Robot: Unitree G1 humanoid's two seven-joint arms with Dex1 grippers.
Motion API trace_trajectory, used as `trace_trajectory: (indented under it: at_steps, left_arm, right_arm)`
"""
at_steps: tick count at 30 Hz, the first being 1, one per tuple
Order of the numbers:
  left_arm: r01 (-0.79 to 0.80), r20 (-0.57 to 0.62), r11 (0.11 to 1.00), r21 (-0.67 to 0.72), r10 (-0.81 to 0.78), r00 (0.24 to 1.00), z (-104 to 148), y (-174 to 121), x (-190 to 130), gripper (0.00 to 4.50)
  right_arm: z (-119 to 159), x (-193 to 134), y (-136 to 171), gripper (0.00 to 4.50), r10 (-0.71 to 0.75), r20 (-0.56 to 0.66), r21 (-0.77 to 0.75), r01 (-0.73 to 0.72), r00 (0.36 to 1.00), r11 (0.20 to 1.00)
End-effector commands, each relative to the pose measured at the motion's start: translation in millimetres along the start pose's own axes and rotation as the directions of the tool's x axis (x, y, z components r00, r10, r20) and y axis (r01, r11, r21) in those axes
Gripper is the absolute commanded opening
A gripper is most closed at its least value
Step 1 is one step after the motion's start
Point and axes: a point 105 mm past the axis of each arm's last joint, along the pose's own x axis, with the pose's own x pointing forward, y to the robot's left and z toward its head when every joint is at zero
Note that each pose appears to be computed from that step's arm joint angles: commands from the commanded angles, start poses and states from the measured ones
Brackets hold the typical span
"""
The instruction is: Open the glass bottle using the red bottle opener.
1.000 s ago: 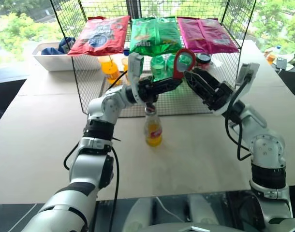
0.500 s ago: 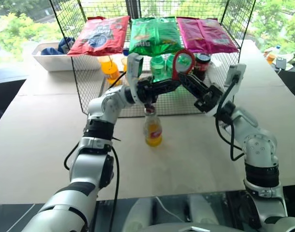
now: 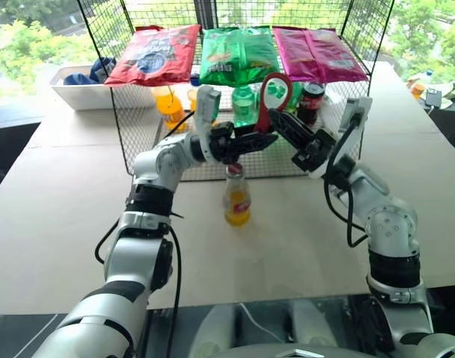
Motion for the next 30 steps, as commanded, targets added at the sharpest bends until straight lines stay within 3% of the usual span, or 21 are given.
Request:
trace_trajectory:
  at_steps: [1, 21, 30]
  left_arm:
    - [-0.003, -0.010, 0.999, 0.036, 0.003, 1.000, 3, 1, -2, 2.69]
    - [0.022, 0.085, 0.999, 0.026, -0.024, 0.996, 28, -4, -14, 2.69]
    - [0.023, 0.158, 0.999, -0.025, -0.018, 0.987, 40, -2, -12, 2.69]
  right_arm:
    - [10, 3, 7, 0.00, 0.031, 0.031, -0.025, -0.030, 0.999, 0.999]
    - [23, -3, -11, 0.00, -0.028, 0.056, -0.061, 0.031, 0.998, 0.998]
    - [6, -11, -4, 0.00, 0.073, -0.046, 0.014, -0.073, 0.996, 0.997]
